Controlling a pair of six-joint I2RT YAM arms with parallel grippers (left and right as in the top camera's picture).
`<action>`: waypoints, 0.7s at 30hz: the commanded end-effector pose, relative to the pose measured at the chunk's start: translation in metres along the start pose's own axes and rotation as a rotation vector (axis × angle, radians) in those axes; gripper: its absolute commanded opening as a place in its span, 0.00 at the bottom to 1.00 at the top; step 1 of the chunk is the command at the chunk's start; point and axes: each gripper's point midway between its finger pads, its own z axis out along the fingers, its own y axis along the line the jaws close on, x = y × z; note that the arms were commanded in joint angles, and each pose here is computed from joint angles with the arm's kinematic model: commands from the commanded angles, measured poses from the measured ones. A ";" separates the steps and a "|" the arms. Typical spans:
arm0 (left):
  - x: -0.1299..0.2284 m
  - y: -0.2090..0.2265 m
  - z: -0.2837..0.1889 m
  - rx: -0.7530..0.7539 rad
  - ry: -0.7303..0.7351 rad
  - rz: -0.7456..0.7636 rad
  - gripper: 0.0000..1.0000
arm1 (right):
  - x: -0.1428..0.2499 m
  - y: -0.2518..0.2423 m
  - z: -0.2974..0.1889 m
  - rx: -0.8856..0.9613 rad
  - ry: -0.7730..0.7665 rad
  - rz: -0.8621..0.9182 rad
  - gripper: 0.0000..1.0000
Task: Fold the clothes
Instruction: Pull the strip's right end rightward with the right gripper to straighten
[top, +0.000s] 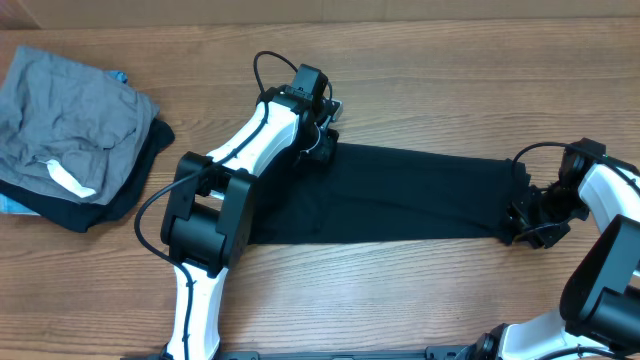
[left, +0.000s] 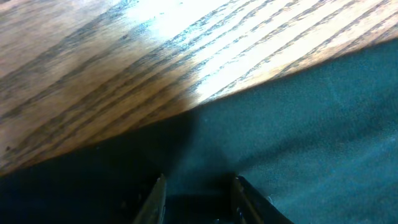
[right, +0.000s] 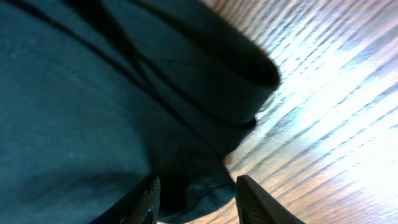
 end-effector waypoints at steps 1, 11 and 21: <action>0.017 0.010 0.011 -0.041 0.054 -0.016 0.35 | 0.001 -0.012 -0.001 0.055 -0.009 0.010 0.45; 0.017 0.010 0.011 -0.041 0.054 -0.016 0.35 | 0.000 -0.008 -0.001 0.037 -0.011 0.002 0.44; 0.017 0.010 0.011 -0.041 0.054 -0.016 0.36 | 0.000 0.003 0.014 -0.047 -0.018 -0.056 0.29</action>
